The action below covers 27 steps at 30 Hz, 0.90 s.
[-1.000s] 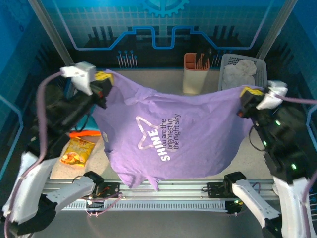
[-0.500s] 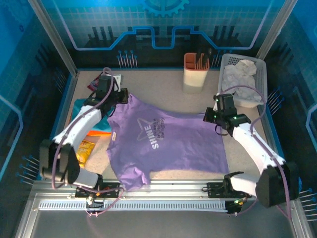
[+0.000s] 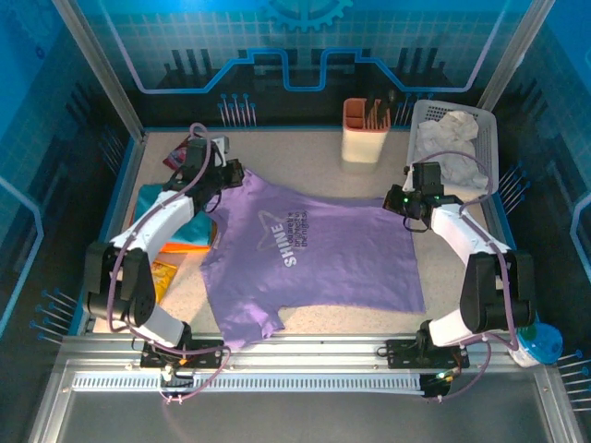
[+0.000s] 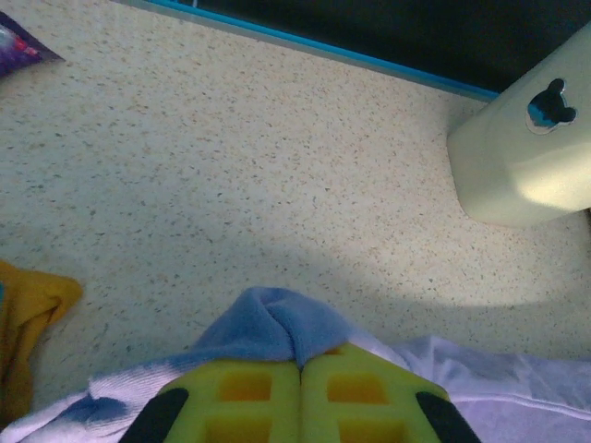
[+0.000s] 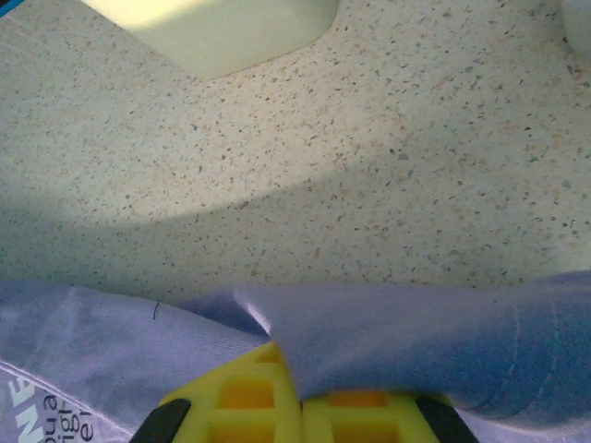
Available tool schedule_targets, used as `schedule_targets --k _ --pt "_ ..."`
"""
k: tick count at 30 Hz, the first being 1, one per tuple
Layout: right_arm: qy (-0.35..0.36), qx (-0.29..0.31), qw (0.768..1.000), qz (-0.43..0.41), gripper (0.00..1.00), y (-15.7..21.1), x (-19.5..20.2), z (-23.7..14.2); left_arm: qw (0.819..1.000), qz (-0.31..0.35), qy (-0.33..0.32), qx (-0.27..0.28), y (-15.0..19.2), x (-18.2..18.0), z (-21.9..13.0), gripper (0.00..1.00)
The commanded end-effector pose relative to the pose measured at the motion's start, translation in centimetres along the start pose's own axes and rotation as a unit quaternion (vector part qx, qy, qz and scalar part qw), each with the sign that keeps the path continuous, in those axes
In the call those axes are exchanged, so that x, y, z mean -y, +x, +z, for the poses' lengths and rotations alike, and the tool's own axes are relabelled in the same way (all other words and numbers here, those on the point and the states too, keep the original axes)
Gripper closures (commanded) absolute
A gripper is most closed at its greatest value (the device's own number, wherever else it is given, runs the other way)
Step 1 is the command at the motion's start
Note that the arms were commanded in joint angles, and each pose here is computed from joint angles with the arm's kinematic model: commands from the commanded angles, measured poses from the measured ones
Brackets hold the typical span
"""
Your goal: Fold and stack the t-shirts
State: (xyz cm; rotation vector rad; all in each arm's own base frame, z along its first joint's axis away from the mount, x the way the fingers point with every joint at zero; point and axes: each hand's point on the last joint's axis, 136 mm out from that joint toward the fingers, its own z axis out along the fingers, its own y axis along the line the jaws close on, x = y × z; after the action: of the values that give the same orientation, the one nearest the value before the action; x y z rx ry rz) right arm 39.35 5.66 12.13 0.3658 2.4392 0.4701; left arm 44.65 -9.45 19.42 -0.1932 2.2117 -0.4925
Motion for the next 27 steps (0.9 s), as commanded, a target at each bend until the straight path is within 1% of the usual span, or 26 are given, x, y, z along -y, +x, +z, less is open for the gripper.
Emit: schedule_targets --k 1,8,15,22,27 --pt "-0.04 -0.004 0.999 -0.013 0.97 0.0 -1.4 -0.9 1.0 -0.011 0.006 0.011 0.2 0.0 -2.3 1.0" --pt "-0.032 -0.049 0.998 -0.004 0.96 3.4 -0.2 -0.1 1.0 -0.021 -0.001 -0.021 4.3 -1.3 -3.6 1.0" --pt "-0.011 -0.088 0.996 0.004 0.96 6.8 1.7 0.6 0.996 -0.059 0.007 -0.063 9.0 -2.3 -3.9 1.0" --pt "0.011 -0.12 0.993 0.015 0.96 8.9 3.0 0.8 0.989 -0.099 -0.023 -0.103 11.5 -3.3 -5.4 1.0" --pt "0.021 -0.128 0.991 0.021 0.95 9.6 3.6 1.0 0.982 -0.126 -0.04 -0.139 12.8 -3.6 -6.0 1.0"
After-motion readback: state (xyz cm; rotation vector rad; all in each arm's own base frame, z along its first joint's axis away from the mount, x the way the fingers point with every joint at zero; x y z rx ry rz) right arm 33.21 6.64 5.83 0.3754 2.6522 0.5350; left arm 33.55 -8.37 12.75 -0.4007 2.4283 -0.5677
